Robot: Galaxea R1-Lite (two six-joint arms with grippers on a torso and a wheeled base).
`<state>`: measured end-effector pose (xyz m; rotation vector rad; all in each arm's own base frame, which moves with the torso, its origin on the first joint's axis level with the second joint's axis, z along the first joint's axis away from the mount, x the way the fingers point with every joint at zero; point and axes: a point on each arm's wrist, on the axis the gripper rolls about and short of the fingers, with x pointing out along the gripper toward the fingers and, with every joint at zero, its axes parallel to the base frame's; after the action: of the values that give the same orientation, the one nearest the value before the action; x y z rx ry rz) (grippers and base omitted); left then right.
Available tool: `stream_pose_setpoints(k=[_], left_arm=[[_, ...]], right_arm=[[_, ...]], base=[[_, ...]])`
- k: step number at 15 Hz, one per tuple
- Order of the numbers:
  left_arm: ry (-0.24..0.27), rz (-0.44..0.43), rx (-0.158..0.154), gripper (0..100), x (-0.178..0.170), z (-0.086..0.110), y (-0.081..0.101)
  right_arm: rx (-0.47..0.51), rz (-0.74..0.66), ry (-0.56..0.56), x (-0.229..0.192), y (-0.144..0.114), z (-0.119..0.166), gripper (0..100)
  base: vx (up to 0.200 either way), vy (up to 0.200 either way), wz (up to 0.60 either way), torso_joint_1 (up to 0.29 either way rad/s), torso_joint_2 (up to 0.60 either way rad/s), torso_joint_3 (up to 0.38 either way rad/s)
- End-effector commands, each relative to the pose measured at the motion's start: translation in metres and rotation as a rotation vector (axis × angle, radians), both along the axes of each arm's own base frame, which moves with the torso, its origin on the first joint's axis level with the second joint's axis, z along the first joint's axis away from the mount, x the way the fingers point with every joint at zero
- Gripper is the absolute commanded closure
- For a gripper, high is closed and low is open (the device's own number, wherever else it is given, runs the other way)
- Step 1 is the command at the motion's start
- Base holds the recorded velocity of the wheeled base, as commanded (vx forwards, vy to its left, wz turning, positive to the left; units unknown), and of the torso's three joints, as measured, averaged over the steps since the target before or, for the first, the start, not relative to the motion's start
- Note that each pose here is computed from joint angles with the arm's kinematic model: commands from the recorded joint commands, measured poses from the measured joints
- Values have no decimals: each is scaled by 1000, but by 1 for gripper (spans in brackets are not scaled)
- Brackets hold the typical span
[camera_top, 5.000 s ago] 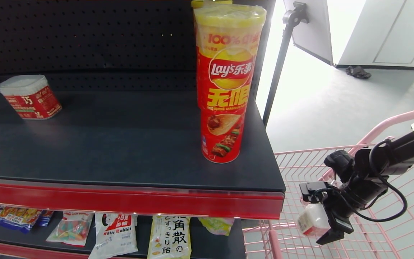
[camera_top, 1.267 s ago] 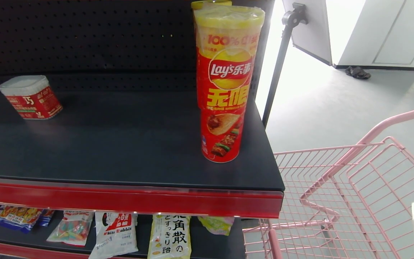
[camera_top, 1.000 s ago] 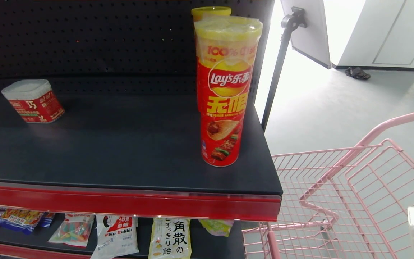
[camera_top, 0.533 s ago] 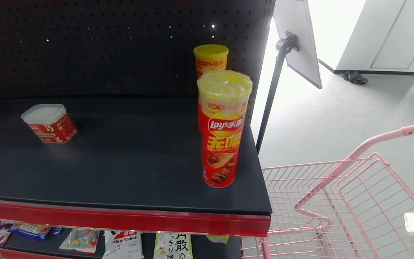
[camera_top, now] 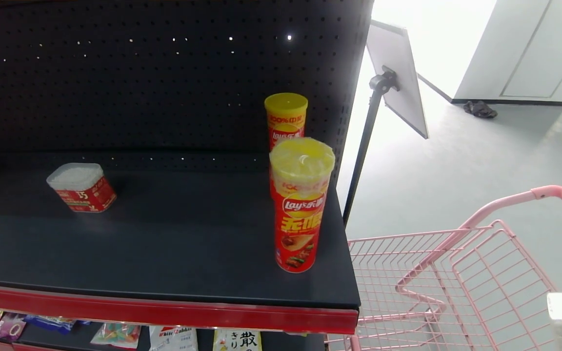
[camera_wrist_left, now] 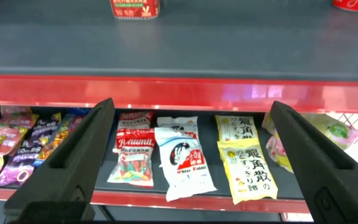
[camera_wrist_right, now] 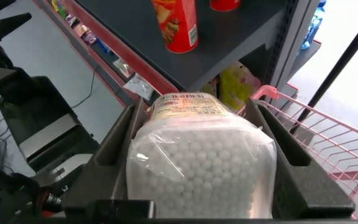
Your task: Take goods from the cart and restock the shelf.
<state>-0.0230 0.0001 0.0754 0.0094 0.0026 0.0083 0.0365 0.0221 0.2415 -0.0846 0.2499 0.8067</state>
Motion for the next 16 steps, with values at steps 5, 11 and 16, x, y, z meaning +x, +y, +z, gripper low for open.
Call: stream_pose_setpoints(k=[5,11,16], left_arm=[[1,1,0,0,0,0,0],[1,1,0,0,0,0,0],[1,1,0,0,0,0,0]], right_arm=[[7,127,3,-1,4,1,100],[-29,158,85,46,27,-1,100],[-66,175,25,71,54,1,100]], base=[[0,0,0,145,-315,-171],[0,0,0,4,-8,-5],[0,0,0,0,0,0]])
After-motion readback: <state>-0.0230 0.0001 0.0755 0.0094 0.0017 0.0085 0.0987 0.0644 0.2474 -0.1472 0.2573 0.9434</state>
